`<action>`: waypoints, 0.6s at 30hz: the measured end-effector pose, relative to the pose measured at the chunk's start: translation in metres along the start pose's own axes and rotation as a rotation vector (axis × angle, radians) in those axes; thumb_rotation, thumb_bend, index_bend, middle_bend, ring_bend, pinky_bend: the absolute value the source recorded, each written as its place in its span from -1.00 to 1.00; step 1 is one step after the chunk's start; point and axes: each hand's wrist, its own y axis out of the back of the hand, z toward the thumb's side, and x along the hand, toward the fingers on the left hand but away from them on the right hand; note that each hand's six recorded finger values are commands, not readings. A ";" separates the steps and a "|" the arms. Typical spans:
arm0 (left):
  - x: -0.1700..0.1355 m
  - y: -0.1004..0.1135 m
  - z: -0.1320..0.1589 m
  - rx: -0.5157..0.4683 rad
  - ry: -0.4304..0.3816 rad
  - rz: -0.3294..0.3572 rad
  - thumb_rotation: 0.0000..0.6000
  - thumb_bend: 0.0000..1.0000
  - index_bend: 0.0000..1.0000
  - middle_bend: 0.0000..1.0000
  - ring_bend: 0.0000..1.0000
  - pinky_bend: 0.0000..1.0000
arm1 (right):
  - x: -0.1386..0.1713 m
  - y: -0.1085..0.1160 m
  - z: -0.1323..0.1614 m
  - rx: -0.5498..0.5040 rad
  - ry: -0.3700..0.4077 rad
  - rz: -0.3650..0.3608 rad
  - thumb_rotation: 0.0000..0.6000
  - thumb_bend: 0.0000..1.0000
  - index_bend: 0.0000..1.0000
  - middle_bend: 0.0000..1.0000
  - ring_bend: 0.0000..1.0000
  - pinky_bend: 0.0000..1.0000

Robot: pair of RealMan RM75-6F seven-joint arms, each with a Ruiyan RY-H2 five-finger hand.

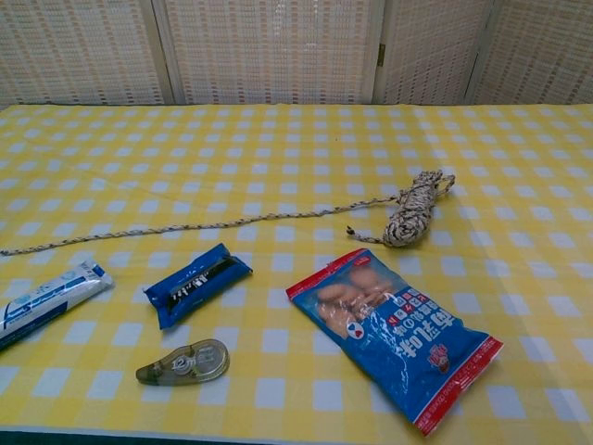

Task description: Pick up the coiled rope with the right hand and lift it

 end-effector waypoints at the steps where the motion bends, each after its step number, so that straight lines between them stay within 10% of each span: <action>1: 0.000 -0.001 0.000 -0.002 0.001 -0.002 1.00 -0.49 -0.85 -0.98 -0.97 -1.00 | 0.000 0.000 0.000 -0.002 0.000 0.003 1.00 -0.15 -0.98 -0.87 -0.73 -0.94; 18: -0.002 -0.001 0.001 -0.022 -0.003 0.017 1.00 -0.49 -0.85 -0.98 -0.96 -1.00 | -0.008 -0.005 0.005 -0.019 0.028 0.045 1.00 -0.15 -0.98 -0.87 -0.74 -0.94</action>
